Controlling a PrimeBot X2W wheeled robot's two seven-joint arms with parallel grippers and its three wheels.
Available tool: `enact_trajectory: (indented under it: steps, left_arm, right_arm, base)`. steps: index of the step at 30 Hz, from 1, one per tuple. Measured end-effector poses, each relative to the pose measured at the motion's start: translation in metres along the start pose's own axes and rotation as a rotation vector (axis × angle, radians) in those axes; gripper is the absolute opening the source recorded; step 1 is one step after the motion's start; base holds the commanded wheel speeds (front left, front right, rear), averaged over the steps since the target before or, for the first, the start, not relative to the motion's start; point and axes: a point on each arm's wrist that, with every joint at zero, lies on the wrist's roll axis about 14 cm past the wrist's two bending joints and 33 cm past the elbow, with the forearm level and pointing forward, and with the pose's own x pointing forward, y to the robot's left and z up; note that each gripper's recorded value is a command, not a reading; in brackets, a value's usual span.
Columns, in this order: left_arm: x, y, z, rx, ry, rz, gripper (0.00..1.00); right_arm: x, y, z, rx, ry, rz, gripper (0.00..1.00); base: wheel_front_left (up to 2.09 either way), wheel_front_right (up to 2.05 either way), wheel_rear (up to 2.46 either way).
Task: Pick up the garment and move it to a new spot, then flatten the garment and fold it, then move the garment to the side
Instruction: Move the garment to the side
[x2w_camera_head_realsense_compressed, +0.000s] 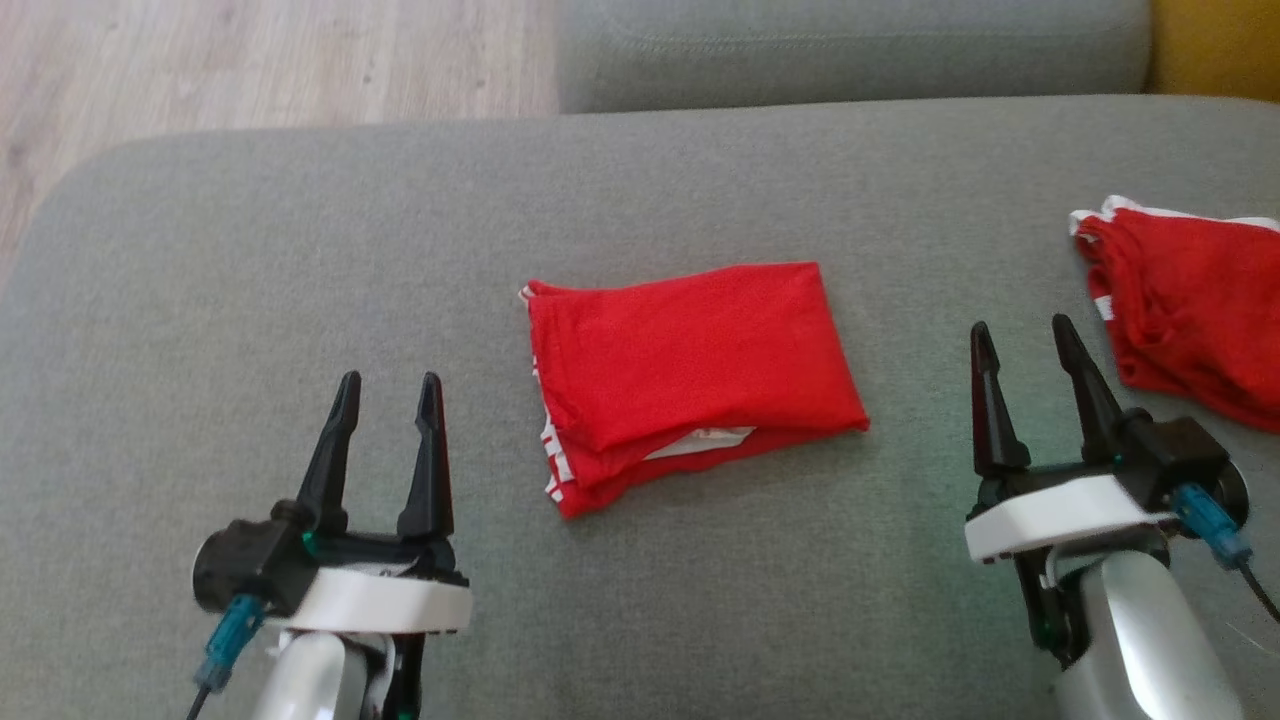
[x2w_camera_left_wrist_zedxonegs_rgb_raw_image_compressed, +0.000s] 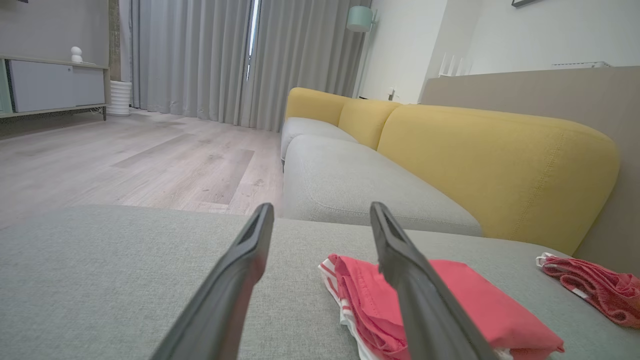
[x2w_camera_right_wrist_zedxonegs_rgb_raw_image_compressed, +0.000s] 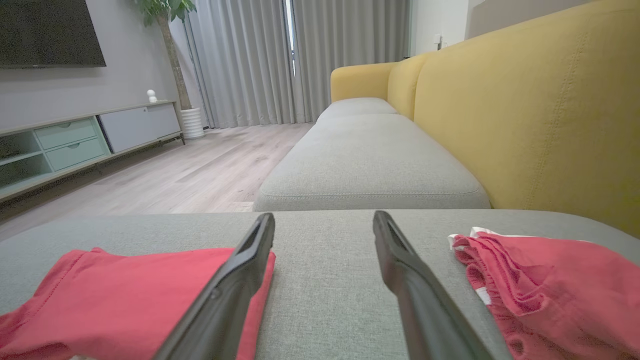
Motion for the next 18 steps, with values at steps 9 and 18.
enact_trajectory:
  steps: [9,18]
  left_arm:
    - [0.01,0.005,-0.002,0.006,0.005,0.005,1.0]
    - [0.007,0.021,-0.009,0.006,0.028,0.052,1.0]
  right_arm:
    - [0.034,0.027,-0.024,0.001,0.076,0.089,1.0]
    - [0.049,0.059,-0.104,0.056,0.405,0.167,1.0]
  base:
    - [0.0,0.0,0.0]
    - [0.0,0.0,0.0]
